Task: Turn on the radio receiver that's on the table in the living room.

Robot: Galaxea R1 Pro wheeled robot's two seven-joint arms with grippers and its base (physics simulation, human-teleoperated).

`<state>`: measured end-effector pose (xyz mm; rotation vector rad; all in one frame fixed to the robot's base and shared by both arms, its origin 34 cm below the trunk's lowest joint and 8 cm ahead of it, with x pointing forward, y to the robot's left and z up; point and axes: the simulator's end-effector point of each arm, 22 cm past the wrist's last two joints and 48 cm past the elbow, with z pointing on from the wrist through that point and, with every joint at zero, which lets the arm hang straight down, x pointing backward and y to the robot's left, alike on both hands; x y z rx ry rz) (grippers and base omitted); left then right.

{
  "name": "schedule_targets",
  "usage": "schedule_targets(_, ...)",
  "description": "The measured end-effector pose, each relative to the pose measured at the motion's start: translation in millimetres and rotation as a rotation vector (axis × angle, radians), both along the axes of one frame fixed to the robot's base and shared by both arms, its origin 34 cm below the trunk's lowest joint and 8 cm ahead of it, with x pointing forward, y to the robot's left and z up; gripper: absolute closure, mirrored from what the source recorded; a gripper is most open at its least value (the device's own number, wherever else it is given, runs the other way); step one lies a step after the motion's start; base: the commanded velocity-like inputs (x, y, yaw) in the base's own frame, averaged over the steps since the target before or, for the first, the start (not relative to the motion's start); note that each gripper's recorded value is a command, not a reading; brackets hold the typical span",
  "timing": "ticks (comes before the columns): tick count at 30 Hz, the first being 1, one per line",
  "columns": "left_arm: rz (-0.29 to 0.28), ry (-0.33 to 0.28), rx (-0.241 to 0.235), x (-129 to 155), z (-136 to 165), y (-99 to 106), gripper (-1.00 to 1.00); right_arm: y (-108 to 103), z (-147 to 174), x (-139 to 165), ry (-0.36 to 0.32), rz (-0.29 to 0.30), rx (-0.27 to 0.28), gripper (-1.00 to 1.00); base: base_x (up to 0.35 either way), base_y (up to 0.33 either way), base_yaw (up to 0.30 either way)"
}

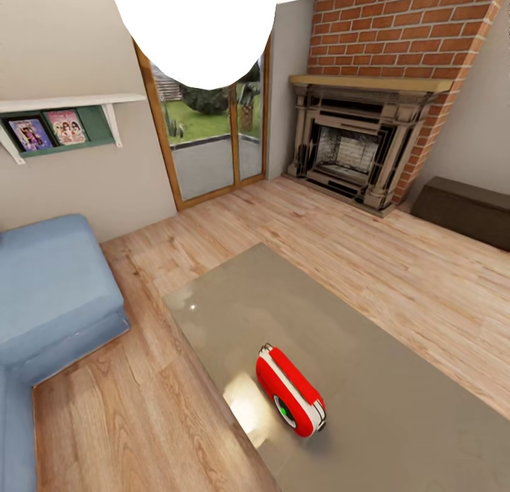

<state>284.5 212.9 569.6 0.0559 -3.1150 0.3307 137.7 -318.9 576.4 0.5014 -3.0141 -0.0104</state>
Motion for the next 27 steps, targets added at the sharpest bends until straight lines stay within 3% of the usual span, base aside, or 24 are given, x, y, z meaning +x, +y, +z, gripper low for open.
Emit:
schedule_targets(19,0.004,-0.005,0.008,1.8,0.1,6.9,1.00,1.9,-0.2,0.3,0.004,0.009,0.002,-1.00,0.000,0.000,0.000)
schedule_targets(27,0.004,-0.004,0.008,1.7,0.2,6.8,1.00,12.3,-1.8,7.2,-0.013,0.011,0.016,-1.00,0.000,0.000,0.000)
